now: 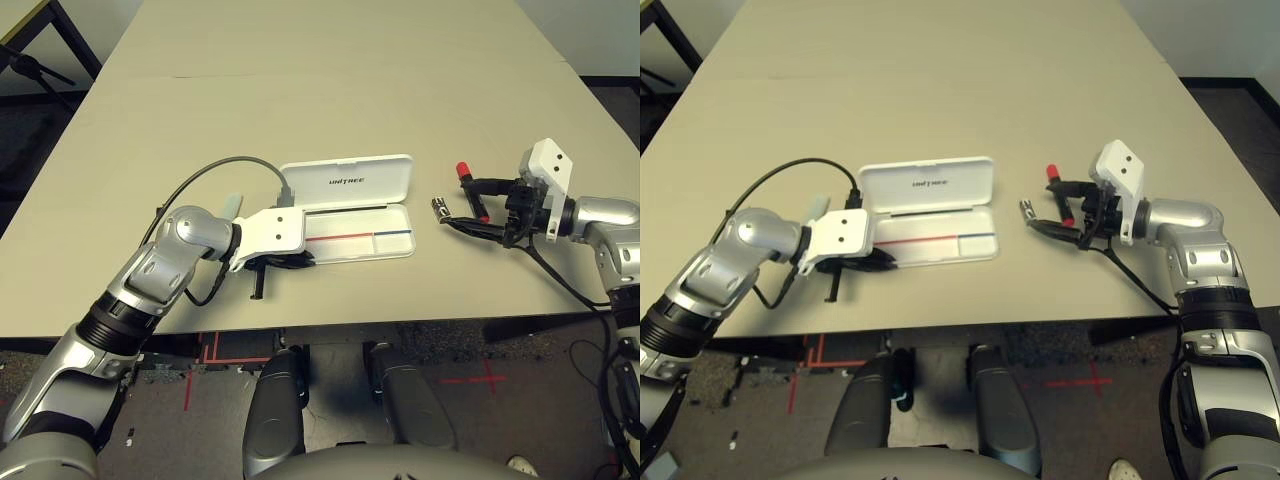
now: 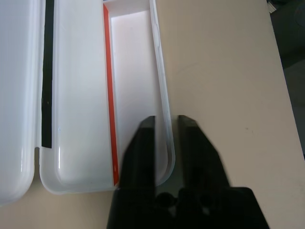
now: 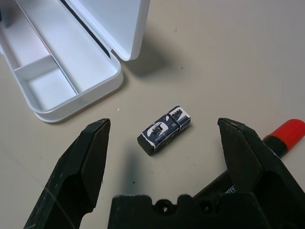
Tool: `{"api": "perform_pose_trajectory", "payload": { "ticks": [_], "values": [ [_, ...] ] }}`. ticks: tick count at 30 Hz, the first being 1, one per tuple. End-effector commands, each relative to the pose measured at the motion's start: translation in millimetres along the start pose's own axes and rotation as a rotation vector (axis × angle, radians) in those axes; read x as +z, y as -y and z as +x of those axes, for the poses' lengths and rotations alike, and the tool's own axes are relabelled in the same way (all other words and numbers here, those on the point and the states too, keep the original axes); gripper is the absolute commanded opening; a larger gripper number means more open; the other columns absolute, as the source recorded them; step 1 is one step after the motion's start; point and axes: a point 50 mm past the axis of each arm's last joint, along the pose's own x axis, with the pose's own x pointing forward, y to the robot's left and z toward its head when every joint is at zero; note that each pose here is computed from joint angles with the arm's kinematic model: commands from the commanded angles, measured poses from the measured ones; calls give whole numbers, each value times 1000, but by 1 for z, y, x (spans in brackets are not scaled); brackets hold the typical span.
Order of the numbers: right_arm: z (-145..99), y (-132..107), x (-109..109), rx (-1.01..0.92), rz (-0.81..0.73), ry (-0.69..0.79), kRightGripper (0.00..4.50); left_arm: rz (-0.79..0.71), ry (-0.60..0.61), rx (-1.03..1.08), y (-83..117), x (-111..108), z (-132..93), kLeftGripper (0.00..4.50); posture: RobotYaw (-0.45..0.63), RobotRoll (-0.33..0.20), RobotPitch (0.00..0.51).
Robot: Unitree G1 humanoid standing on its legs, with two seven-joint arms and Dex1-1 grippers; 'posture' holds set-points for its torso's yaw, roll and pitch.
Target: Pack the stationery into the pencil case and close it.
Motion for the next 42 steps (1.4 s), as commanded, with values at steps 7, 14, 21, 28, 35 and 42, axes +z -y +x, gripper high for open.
{"api": "perform_pose_trajectory", "payload": {
  "ticks": [7,14,21,28,35,42],
  "values": [
    [4,0,1,34,-7,-10,4500,17,30,31,5,3,-17,4468,-70,0,188],
    [-4,5,15,8,29,57,4500,7,127,104,-7,13,-43,4468,-71,0,188],
    [-22,9,34,-92,141,47,4500,39,154,152,-16,24,-58,4468,-72,0,182],
    [-29,9,51,-255,307,-153,4500,56,147,158,-17,26,-60,4468,-74,0,180],
    [-21,17,54,-436,453,-263,4500,62,149,146,-14,32,-55,4468,-77,0,181],
    [-3,20,31,-485,514,-343,4500,62,148,140,-16,35,-52,4468,-63,0,183]
  ]
}}
